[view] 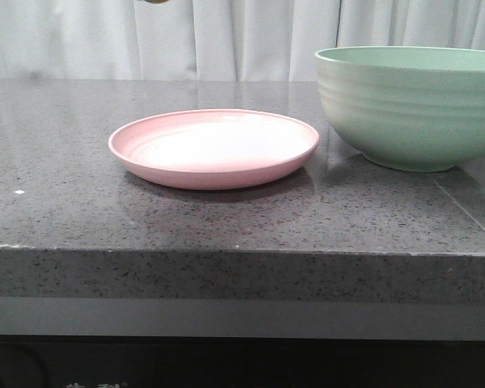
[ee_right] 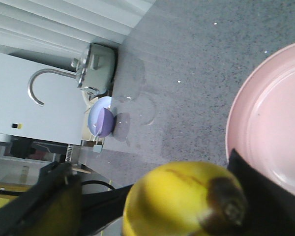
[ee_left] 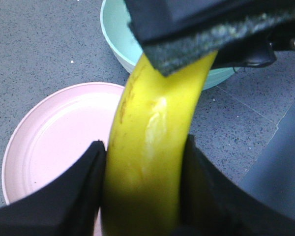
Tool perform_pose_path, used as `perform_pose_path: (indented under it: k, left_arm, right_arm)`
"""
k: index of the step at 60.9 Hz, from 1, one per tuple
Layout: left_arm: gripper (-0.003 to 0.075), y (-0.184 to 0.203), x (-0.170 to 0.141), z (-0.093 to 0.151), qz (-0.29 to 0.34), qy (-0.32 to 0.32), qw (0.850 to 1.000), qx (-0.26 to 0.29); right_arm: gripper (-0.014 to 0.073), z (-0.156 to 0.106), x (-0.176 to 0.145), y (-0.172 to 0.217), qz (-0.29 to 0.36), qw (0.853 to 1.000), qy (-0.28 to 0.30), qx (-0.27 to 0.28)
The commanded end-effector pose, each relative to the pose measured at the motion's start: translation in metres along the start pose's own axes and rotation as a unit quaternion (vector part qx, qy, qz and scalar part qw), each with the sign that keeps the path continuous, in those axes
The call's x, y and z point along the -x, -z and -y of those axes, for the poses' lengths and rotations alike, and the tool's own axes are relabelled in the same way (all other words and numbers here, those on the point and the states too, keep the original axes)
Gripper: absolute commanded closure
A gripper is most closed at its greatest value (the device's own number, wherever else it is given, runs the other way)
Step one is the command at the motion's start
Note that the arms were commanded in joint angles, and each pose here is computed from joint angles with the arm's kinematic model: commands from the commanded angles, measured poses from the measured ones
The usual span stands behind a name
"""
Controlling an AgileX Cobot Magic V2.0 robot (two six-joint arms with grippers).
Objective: Transfer banana from pink plate to green bowl
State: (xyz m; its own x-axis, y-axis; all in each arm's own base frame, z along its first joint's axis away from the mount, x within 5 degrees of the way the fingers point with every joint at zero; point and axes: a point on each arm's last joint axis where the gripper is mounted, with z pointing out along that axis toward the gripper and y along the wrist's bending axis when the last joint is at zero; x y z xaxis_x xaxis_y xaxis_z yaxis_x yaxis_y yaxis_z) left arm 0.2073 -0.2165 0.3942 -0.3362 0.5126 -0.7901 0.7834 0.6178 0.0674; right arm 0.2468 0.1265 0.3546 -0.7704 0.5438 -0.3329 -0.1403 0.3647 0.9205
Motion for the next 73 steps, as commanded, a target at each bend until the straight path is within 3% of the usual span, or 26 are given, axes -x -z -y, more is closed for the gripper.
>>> perform_pose_path:
  k: [1,12,19,24,40,44,54,61,73]
  left_arm:
    - [0.0708,0.022,0.018,0.003,0.077,0.005,0.997,0.002]
    - [0.0707,0.022,0.018,0.003,0.077,0.009,0.997,-0.001]
    - [0.07,0.022,0.018,0.003,0.078,0.012,0.997,-0.004]
    - [0.0649,0.022,0.018,0.003,0.078,0.012,0.997,-0.004]
    - [0.0242,0.022,0.018,0.003,0.078,0.012,0.997,-0.004]
    - [0.0178,0.023,0.018,0.003,0.08,0.011,0.997,-0.003]
    - [0.0161,0.033,0.02,0.004,0.09,0.011,0.996,-0.003]
    - [0.0161,0.048,0.02,0.004,0.1,0.01,0.995,-0.003]
    - [0.0162,0.076,0.017,0.006,0.112,0.016,0.994,-0.001]
  right_arm:
    - [0.0102,-0.021,0.004,0.006,0.005,0.999,-0.004,0.053]
    - [0.0362,-0.015,0.0,-0.004,-0.032,0.997,-0.023,0.059]
    - [0.0455,-0.01,0.0,-0.009,-0.045,0.997,-0.029,0.057]
    - [0.0494,-0.008,0.0,-0.011,-0.045,0.997,-0.022,0.055]
    - [0.0519,-0.01,0.003,-0.011,-0.034,0.998,-0.004,0.054]
    - [0.0519,-0.01,0.005,-0.011,-0.026,0.998,0.001,0.051]
    - [0.0519,-0.015,0.014,-0.011,0.001,0.998,0.042,0.035]
    - [0.0518,-0.028,0.025,-0.008,0.026,0.994,0.103,0.02]
    - [0.0519,-0.056,0.052,0.007,0.077,0.967,0.244,-0.014]
